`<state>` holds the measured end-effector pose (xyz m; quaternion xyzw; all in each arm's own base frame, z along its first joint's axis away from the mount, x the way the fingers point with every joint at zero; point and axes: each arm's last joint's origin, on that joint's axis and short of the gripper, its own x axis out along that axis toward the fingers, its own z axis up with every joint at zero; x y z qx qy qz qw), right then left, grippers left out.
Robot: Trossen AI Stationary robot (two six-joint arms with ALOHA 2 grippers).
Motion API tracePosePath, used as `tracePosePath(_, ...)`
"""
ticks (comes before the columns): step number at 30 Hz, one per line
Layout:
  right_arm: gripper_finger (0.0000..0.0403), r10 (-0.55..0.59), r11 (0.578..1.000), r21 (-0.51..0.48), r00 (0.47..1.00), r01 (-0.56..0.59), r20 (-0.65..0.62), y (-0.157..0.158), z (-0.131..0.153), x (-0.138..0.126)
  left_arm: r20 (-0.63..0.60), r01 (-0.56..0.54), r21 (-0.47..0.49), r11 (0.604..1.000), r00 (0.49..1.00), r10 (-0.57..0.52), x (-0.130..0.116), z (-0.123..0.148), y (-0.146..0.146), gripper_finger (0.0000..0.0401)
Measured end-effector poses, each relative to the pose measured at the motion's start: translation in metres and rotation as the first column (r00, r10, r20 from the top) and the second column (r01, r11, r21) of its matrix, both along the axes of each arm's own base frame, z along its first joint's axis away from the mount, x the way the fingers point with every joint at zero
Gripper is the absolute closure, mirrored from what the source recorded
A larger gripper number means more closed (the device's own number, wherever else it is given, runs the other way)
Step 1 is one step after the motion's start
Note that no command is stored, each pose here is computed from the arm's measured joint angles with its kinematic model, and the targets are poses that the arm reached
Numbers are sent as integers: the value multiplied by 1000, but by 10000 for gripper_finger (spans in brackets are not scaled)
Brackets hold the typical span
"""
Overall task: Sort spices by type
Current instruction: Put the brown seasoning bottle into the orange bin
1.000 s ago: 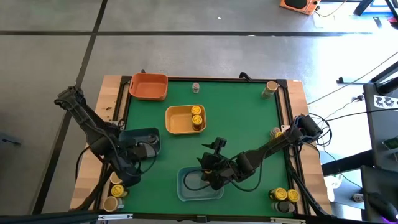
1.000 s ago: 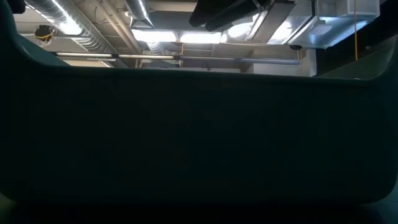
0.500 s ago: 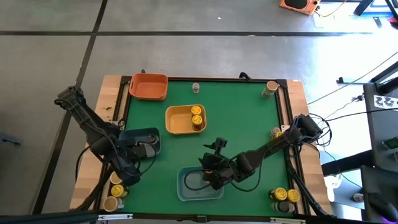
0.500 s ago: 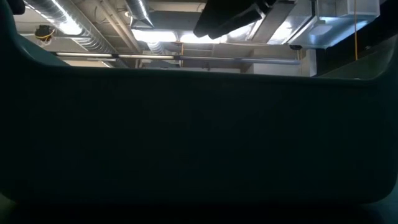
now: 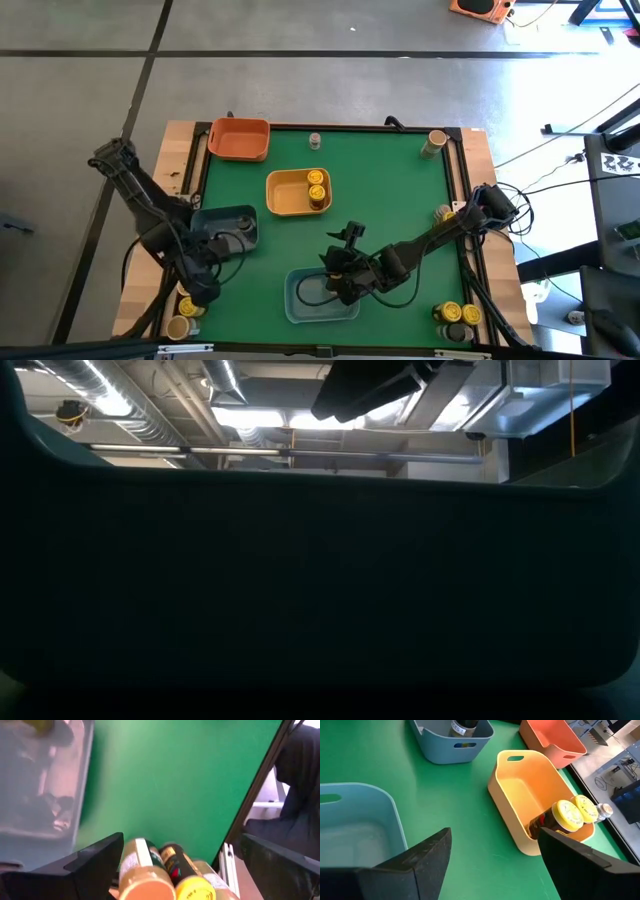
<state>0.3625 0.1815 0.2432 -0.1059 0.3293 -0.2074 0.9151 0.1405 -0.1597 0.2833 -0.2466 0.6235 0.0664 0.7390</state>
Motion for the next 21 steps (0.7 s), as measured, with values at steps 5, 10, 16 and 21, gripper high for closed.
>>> tracePosePath(5,107,2,1000,-2,1000,-2,-1,0,0,0,-40,-38,-22,999,999,37,-12,0,-9,10)
tracePosePath(10,107,0,1000,0,1000,0,0,0,0,0,-137,-197,47,979,970,202,-27,-3,-7,10)
tracePosePath(16,107,8,1000,16,1000,-8,-2,1,0,0,-163,-364,52,930,916,368,-35,-4,-12,10)
tracePosePath(21,107,12,1000,16,1000,-12,1,1,0,1,-175,-424,106,900,883,436,-37,-11,-18,10)
